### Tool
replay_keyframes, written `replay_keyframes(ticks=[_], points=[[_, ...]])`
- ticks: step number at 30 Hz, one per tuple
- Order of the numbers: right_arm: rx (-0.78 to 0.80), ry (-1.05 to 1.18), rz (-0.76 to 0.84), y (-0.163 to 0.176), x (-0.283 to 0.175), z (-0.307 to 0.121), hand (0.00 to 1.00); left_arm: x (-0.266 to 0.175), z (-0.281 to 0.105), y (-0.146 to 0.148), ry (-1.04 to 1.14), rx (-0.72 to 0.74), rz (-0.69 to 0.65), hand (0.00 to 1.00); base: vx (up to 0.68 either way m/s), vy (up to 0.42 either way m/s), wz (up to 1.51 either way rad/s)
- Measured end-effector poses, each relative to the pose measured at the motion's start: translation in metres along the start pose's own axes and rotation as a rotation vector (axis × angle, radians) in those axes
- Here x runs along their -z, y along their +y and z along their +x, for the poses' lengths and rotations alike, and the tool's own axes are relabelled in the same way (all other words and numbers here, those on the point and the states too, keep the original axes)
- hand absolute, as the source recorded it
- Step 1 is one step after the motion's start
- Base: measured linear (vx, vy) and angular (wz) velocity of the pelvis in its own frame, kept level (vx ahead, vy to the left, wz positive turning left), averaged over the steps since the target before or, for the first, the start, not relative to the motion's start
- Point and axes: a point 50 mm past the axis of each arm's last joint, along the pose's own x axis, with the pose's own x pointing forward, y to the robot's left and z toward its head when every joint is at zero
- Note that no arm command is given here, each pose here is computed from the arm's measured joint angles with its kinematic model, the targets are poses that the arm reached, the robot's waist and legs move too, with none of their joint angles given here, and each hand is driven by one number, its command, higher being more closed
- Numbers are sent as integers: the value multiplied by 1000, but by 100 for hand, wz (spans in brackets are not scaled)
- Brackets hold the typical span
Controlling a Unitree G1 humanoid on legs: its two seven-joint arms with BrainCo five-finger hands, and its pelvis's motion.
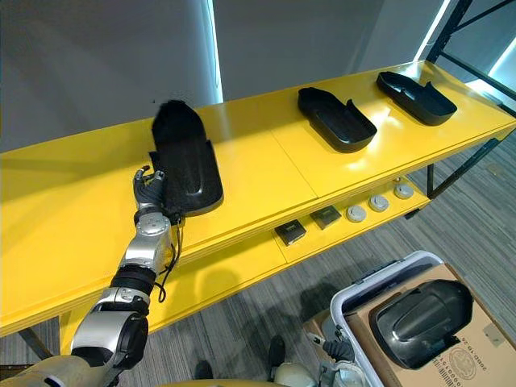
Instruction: Walk over and take plastic housings, then place them on the shelf
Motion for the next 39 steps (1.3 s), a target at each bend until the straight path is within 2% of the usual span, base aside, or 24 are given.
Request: replay_keyframes(ticks=[12, 16, 21, 22, 23, 28, 30, 39], points=[[3, 8, 1, -1, 2, -1, 0, -3, -6, -7, 12, -1, -86, 0, -26, 13, 4], [7, 15, 1, -2, 5, -2, 0, -26, -20, -10, -116, 12, -130, 0, 12, 4, 5], [11, 26, 3, -4, 9, -4, 0, -44, -48, -11, -326, 50, -38, 0, 47, 12, 10], [9, 26, 5, -3, 9, -4, 0, -50, -63, -12, -413, 71, 15, 0, 61, 22, 22], [9, 28, 6, -3, 10, -4, 0, -53, -75, -17, -482, 108, 79, 100, 50, 20, 22], [-7, 22, 2, 1, 8, -3, 0, -50, -108, -26, -615, 233, 179, 100, -6, 22, 8], [-29, 18, -4, 5, 7, -2, 0, -38, -117, -28, -605, 307, 215, 100, -44, 23, 1], [-48, 27, -18, 9, 9, -3, 0, 1, -132, -33, -503, 476, 301, 100, -20, 2, -5]])
